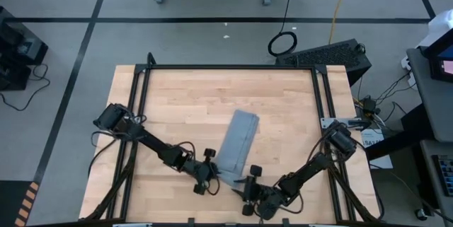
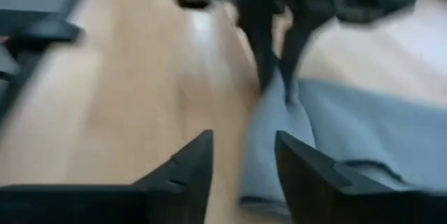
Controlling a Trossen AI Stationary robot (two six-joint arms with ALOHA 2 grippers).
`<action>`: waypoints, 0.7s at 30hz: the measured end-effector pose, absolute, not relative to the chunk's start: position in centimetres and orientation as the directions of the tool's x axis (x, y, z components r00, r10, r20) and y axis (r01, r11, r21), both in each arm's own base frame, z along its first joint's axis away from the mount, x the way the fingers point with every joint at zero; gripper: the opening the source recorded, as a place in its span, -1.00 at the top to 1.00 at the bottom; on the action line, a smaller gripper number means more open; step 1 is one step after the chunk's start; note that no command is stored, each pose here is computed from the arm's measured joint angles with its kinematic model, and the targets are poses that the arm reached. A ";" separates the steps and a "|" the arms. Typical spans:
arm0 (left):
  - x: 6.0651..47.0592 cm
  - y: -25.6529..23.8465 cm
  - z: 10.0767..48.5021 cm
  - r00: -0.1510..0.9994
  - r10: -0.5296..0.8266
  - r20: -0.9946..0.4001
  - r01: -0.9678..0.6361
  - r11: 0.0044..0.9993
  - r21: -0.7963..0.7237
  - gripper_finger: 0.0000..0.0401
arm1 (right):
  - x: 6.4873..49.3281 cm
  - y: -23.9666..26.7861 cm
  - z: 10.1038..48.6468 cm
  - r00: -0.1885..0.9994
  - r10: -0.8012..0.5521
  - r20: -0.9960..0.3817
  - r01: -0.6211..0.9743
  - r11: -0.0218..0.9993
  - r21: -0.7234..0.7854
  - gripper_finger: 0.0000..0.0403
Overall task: Roll towel
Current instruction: Roll the gray towel on the table
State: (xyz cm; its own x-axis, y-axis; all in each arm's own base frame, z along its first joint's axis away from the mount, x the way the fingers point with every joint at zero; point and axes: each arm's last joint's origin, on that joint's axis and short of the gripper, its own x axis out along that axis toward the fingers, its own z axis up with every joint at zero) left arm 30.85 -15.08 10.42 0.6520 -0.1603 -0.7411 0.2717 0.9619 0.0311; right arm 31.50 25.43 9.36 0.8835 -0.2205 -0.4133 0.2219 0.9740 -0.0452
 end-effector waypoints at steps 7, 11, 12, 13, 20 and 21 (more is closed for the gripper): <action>31.3 -12.6 11.9 0.562 -0.348 -0.750 0.260 0.935 -0.239 0.81 | 30.2 27.0 11.6 0.910 -0.169 -0.378 0.123 0.982 -0.143 -0.06; 31.8 -10.8 12.2 0.517 -0.460 -0.722 0.245 0.888 -0.390 0.85 | 30.4 27.5 10.5 0.921 -0.155 -0.357 0.096 0.979 -0.178 -0.17; 31.9 -10.5 12.2 0.503 -0.487 -0.715 0.237 0.872 -0.427 0.85 | 30.7 27.4 10.1 0.925 -0.154 -0.349 0.092 0.978 -0.188 -0.19; 32.0 -10.0 12.2 0.492 -0.511 -0.705 0.232 0.857 -0.460 0.85 | 30.9 27.4 9.8 0.926 -0.155 -0.343 0.089 0.975 -0.202 -0.20; 32.5 -8.0 12.5 0.439 -0.639 -0.632 0.241 0.761 -0.603 0.86 | 32.3 25.8 9.4 0.912 -0.225 -0.342 0.119 0.946 -0.303 -0.13; 32.5 -7.8 12.5 0.437 -0.643 -0.629 0.238 0.757 -0.608 0.86 | 32.4 25.6 9.3 0.909 -0.232 -0.346 0.116 0.939 -0.325 -0.10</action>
State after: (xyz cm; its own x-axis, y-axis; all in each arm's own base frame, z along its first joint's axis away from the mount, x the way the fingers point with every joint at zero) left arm 32.50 -7.75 12.47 0.4375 -0.6425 -0.6291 0.2378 0.7574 -0.6082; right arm 32.44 25.55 9.30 0.9093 -0.2319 -0.3455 0.1159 0.9386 -0.3249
